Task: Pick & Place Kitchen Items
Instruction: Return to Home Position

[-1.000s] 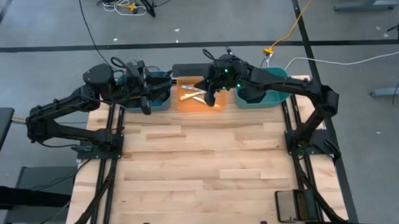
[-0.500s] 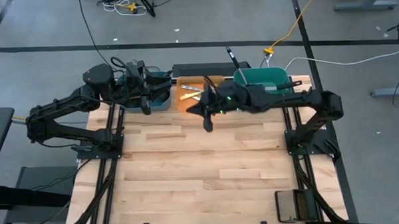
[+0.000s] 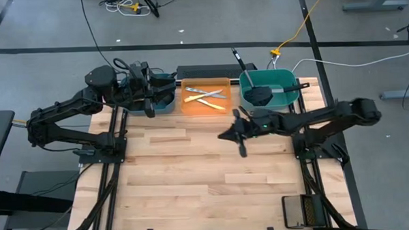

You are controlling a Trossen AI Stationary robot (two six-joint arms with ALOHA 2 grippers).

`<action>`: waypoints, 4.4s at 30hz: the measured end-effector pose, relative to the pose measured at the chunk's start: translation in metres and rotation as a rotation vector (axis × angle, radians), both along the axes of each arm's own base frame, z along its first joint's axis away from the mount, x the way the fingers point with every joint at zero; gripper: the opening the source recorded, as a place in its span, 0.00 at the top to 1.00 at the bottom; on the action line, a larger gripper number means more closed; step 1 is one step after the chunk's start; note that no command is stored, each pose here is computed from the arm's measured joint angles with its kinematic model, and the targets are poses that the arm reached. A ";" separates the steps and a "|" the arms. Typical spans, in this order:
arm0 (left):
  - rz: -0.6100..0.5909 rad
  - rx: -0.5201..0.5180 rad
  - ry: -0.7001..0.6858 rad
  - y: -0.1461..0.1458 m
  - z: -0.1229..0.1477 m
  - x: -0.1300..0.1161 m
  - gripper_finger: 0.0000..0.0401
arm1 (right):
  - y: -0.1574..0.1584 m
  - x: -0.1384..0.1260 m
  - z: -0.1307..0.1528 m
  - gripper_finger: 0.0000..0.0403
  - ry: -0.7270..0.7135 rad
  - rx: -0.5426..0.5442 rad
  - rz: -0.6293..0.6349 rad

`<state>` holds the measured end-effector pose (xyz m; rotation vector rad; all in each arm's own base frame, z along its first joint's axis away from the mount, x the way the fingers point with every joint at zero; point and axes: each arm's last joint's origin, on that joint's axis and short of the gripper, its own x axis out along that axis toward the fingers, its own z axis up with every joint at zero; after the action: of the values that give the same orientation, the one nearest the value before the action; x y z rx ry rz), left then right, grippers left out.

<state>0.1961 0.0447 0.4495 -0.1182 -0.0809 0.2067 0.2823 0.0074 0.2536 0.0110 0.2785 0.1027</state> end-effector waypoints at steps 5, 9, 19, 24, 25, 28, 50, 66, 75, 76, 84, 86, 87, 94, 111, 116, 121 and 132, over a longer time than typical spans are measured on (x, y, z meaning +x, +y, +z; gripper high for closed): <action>-0.001 0.000 0.001 0.000 0.000 0.000 0.67 | 0.003 -0.039 -0.025 0.99 0.028 -0.071 0.071; -0.004 0.000 0.001 0.000 0.000 0.000 0.67 | 0.002 -0.068 -0.043 0.99 0.041 -0.074 0.070; -0.004 0.000 0.002 0.000 0.000 0.000 0.67 | -0.001 -0.127 -0.078 0.99 -0.031 -0.078 0.015; -0.004 0.000 0.001 0.000 0.000 0.000 0.67 | -0.001 -0.143 -0.088 0.99 -0.080 -0.081 0.026; -0.004 0.000 0.001 0.000 0.000 0.000 0.67 | -0.001 -0.145 -0.089 0.99 -0.091 -0.082 0.029; -0.004 0.000 0.001 0.000 0.000 0.000 0.67 | -0.001 -0.151 -0.093 0.98 -0.114 -0.083 0.029; -0.004 0.000 0.001 0.000 0.000 0.000 0.67 | -0.008 -0.175 -0.088 0.98 -0.243 -0.121 -0.023; -0.004 0.000 0.002 0.000 0.000 0.000 0.67 | -0.009 -0.186 -0.083 0.98 -0.319 -0.094 -0.063; -0.004 0.000 0.002 0.000 -0.001 0.000 0.67 | -0.009 -0.186 -0.083 0.98 -0.314 -0.096 -0.086; -0.004 0.000 0.002 0.000 -0.001 0.000 0.67 | -0.009 -0.186 -0.083 0.98 -0.314 -0.100 -0.088; -0.004 0.000 0.002 0.000 -0.001 0.000 0.67 | -0.009 -0.185 -0.084 0.98 -0.305 -0.097 -0.088; -0.004 0.000 0.002 0.000 -0.001 0.000 0.67 | -0.009 -0.185 -0.084 0.98 -0.305 -0.097 -0.088; -0.004 0.000 0.002 0.000 -0.001 0.000 0.67 | -0.009 -0.185 -0.084 0.98 -0.305 -0.097 -0.088; -0.004 0.000 0.002 0.000 -0.001 0.000 0.67 | -0.009 -0.185 -0.084 0.98 -0.306 -0.097 -0.088; -0.005 -0.003 0.000 0.000 0.000 0.000 0.67 | -0.009 -0.185 -0.084 0.98 -0.306 -0.098 -0.088; 0.003 -0.094 -0.034 0.000 -0.007 0.003 0.67 | -0.009 -0.185 -0.084 0.98 -0.306 -0.098 -0.088; -0.022 -0.071 -0.053 -0.003 -0.032 0.016 0.67 | -0.009 -0.185 -0.084 0.98 -0.306 -0.098 -0.088; -0.109 -0.032 -0.060 -0.016 -0.102 0.030 0.67 | -0.009 -0.185 -0.084 0.98 -0.306 -0.098 -0.088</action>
<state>0.2266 0.0282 0.3477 -0.1603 -0.1307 0.0957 0.0970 -0.0020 0.1698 -0.0887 -0.0235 0.0027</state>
